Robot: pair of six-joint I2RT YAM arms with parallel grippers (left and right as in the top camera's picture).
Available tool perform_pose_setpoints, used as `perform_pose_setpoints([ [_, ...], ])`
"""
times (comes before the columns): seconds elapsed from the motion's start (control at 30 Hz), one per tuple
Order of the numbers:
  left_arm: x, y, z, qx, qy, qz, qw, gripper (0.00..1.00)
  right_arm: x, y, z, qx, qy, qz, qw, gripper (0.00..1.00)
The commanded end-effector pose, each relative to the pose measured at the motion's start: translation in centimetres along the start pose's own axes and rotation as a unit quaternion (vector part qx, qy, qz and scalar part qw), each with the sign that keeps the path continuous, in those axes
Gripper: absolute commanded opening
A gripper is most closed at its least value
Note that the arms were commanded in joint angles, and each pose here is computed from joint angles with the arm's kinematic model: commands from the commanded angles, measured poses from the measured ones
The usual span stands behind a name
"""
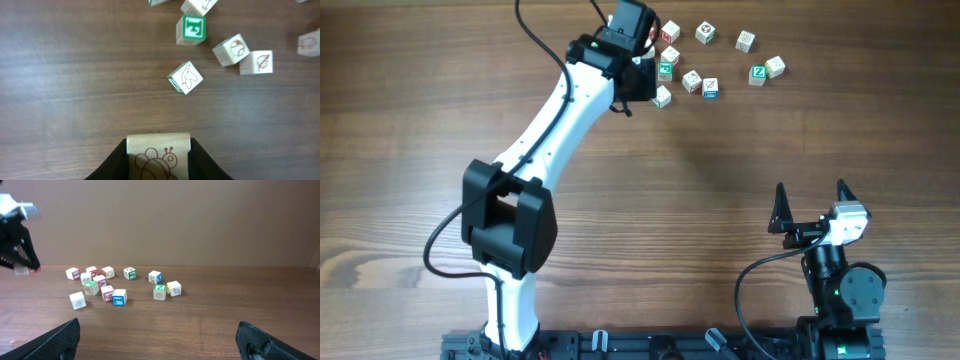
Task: Form a horizontal line
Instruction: 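Grasp the white bee-picture block with the left gripper, then carry the bee block toward the front and lower it onto the table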
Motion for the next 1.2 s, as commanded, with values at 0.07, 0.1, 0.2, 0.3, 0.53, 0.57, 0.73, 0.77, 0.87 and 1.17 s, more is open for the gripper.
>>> perform_pose_setpoints([
  [0.07, 4.3, -2.0, -4.7, -0.037, 0.048, 0.017, 0.998, 0.2, 0.0, 0.1, 0.1, -0.006, -0.003, 0.004, 1.0, 1.0],
  [0.1, 4.8, -2.5, -5.2, -0.033, 0.047, 0.017, 0.998, 0.2, 0.0, 0.1, 0.1, -0.006, -0.003, 0.004, 1.0, 1.0],
  [0.2, 5.9, -3.8, -6.2, -0.021, 0.031, 0.028, 0.999, 0.22, 0.0, 0.1, 0.1, -0.006, -0.003, 0.004, 1.0, 1.0],
  [0.3, 6.7, -4.1, -6.8, -0.009, 0.015, 0.052, 0.999, 0.22, 0.0, 0.1, 0.1, -0.006, -0.003, 0.004, 1.0, 1.0],
  [0.53, 8.8, -3.4, -8.2, -0.011, -0.004, 0.058, 0.998, 0.25, 0.0, 0.1, 0.1, -0.006, -0.003, 0.004, 1.0, 1.0],
  [0.57, 9.0, -3.3, -8.5, -0.011, -0.005, 0.058, 0.998, 0.25, 0.0, 0.1, 0.1, -0.006, -0.003, 0.004, 1.0, 1.0],
  [0.73, 9.6, -3.1, -9.3, -0.01, -0.002, 0.058, 0.998, 0.26, 0.0, 0.1, 0.1, -0.006, -0.003, 0.004, 1.0, 1.0],
  [0.77, 9.6, -3.1, -9.2, -0.011, -0.004, 0.058, 0.998, 0.26, 0.0, 0.1, 0.1, -0.006, -0.003, 0.004, 1.0, 1.0],
  [0.87, 9.6, -3.3, -9.2, -0.011, -0.003, 0.052, 0.999, 0.26, 0.0, 0.1, 0.1, -0.006, -0.003, 0.004, 1.0, 1.0],
  [1.17, 9.5, -2.2, -9.7, -0.005, 0.007, 0.082, 0.997, 0.26, 0.0, 0.1, 0.1, -0.006, -0.003, 0.004, 1.0, 1.0],
])
Point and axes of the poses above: each gripper's point midway between its finger pads, its own x axis out along the fingers, its own y axis along the line the jaws close on, z = x × y, the point moved 4 cm from there along -x, back along the fingers, and after that the axes turned 13 degrees about x, right-handed, at the moved point
